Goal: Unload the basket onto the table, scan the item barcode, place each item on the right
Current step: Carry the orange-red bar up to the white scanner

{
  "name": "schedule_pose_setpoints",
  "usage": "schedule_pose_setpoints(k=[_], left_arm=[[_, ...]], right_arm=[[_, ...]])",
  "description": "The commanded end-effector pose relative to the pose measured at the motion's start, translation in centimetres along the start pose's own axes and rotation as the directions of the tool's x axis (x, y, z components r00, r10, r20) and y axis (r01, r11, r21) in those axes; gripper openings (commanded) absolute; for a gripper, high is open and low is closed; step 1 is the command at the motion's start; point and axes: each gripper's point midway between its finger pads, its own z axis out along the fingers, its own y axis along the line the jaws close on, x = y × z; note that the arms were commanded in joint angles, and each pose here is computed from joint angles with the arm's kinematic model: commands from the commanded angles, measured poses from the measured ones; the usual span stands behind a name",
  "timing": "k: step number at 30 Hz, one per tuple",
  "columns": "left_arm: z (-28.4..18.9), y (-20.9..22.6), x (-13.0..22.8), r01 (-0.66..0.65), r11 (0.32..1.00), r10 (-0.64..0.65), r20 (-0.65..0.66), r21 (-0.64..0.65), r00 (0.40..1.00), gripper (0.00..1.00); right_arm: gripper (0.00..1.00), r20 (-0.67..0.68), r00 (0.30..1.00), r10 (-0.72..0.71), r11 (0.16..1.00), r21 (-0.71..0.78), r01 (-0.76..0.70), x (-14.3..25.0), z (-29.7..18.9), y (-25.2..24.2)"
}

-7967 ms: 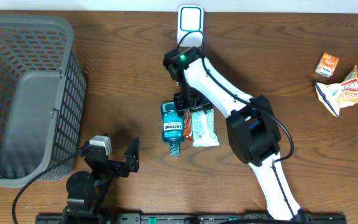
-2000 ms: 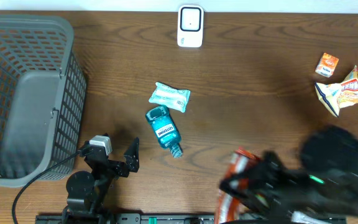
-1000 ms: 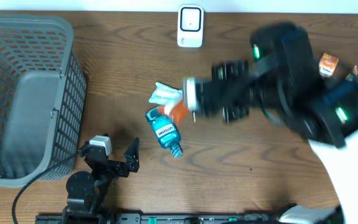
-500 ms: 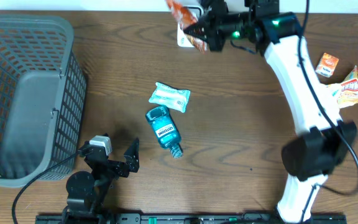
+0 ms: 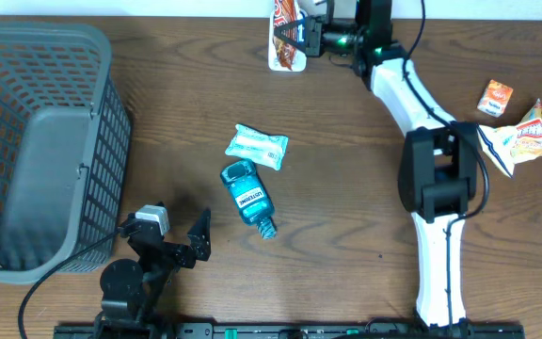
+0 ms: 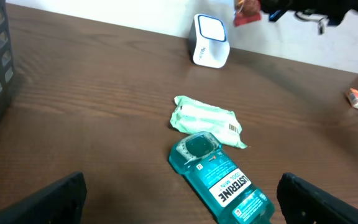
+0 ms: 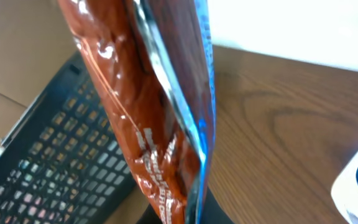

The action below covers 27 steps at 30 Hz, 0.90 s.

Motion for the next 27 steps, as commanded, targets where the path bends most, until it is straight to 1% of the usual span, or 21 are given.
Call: schedule_pose_setpoints(k=[1, 4, 10, 13, 16, 20, 25, 27], left_arm=[[0.2, 0.1, 1.1, 0.009, 1.0, -0.009, -0.032, 0.002, 0.999, 0.98], [0.2, 0.1, 1.1, 0.009, 1.0, -0.009, -0.032, 0.002, 0.999, 0.98], [0.2, 0.1, 1.1, 0.009, 1.0, -0.009, -0.032, 0.002, 0.999, 0.98], [0.2, 0.1, 1.1, 0.009, 1.0, -0.009, -0.032, 0.002, 0.999, 0.98], [0.2, 0.1, 1.1, 0.009, 1.0, -0.009, -0.032, 0.002, 0.999, 0.98], [0.2, 0.1, 1.1, 0.009, 1.0, -0.009, -0.032, 0.002, 0.999, 0.98], [0.2, 0.1, 1.1, 0.009, 1.0, -0.009, -0.032, 0.002, 0.999, 0.98], [0.2, 0.1, 1.1, 0.009, 1.0, -0.009, -0.032, 0.002, 0.999, 0.98]], right_arm=[[0.01, -0.007, 0.991, 0.131, 0.991, -0.02, -0.131, 0.8, 0.6, -1.0], [0.01, 0.006, 0.988, 0.155, 0.988, 0.013, -0.155, 1.2, 0.6, -2.3], [0.01, 0.018, 0.985, 0.169, 0.984, 0.05, -0.17, 1.4, 0.7, -3.1], [0.01, 0.017, 0.979, 0.203, 0.973, 0.106, -0.204, 2.3, 0.8, -4.4], [0.01, 0.0, 0.978, 0.208, 0.971, 0.122, -0.206, 3.1, 0.8, -5.1], [0.01, -0.001, 0.978, 0.21, 0.966, 0.157, -0.207, 3.4, -0.3, -6.3], [0.01, -0.01, 0.965, 0.261, 0.945, 0.206, -0.253, 4.0, -2.5, -7.8], [0.01, -0.021, 0.959, 0.284, 0.929, 0.253, -0.269, 4.6, -3.9, -8.5]])
